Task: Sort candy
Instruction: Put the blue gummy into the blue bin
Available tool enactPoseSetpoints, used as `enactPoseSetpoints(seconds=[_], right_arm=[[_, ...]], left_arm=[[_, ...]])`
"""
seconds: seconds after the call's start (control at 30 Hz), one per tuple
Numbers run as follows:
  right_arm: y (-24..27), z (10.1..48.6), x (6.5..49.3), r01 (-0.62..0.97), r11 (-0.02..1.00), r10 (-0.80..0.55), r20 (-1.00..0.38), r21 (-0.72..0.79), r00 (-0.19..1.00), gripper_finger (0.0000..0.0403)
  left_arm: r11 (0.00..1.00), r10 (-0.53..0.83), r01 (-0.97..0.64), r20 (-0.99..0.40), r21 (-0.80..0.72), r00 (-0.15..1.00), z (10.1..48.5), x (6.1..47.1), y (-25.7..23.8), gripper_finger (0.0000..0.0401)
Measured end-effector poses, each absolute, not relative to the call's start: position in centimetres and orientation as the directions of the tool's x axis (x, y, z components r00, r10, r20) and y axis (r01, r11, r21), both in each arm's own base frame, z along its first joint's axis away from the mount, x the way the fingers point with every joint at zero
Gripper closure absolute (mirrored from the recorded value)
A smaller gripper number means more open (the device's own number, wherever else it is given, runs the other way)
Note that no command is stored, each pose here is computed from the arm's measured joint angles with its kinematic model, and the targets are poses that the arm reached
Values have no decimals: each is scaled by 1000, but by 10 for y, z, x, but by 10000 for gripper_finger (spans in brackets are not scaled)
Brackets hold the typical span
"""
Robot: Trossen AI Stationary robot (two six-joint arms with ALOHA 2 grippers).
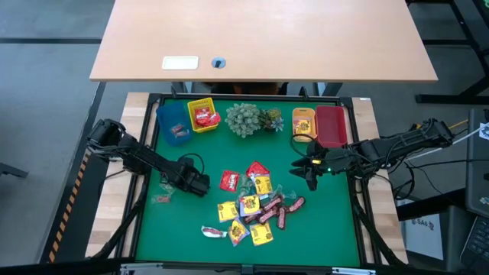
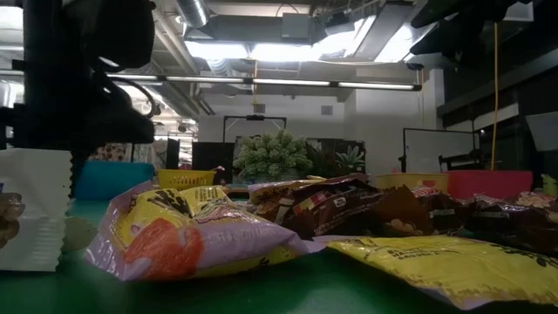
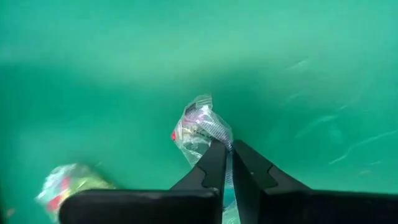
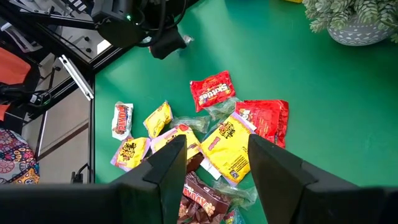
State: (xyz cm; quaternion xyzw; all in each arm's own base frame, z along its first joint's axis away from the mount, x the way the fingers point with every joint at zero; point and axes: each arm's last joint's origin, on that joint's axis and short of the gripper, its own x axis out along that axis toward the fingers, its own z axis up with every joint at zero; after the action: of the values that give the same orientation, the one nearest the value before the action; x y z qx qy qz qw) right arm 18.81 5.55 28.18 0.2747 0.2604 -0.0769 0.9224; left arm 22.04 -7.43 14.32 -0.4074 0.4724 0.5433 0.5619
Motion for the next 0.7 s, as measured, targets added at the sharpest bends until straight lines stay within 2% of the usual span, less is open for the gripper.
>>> enactPoseSetpoints(seconds=[0.2, 0.5, 0.7], right_arm=[[55, 282, 188, 285, 837, 1, -523, 467, 853, 233], [55, 282, 188, 285, 837, 1, -523, 467, 853, 233], [55, 282, 188, 285, 837, 1, -523, 466, 852, 233]], left_arm=[[84, 285, -996, -958, -11, 35, 143, 226, -73, 401], [100, 379, -995, -923, -29, 65, 145, 228, -65, 400], [114, 439, -991, -892, -63, 107, 159, 229, -47, 400]])
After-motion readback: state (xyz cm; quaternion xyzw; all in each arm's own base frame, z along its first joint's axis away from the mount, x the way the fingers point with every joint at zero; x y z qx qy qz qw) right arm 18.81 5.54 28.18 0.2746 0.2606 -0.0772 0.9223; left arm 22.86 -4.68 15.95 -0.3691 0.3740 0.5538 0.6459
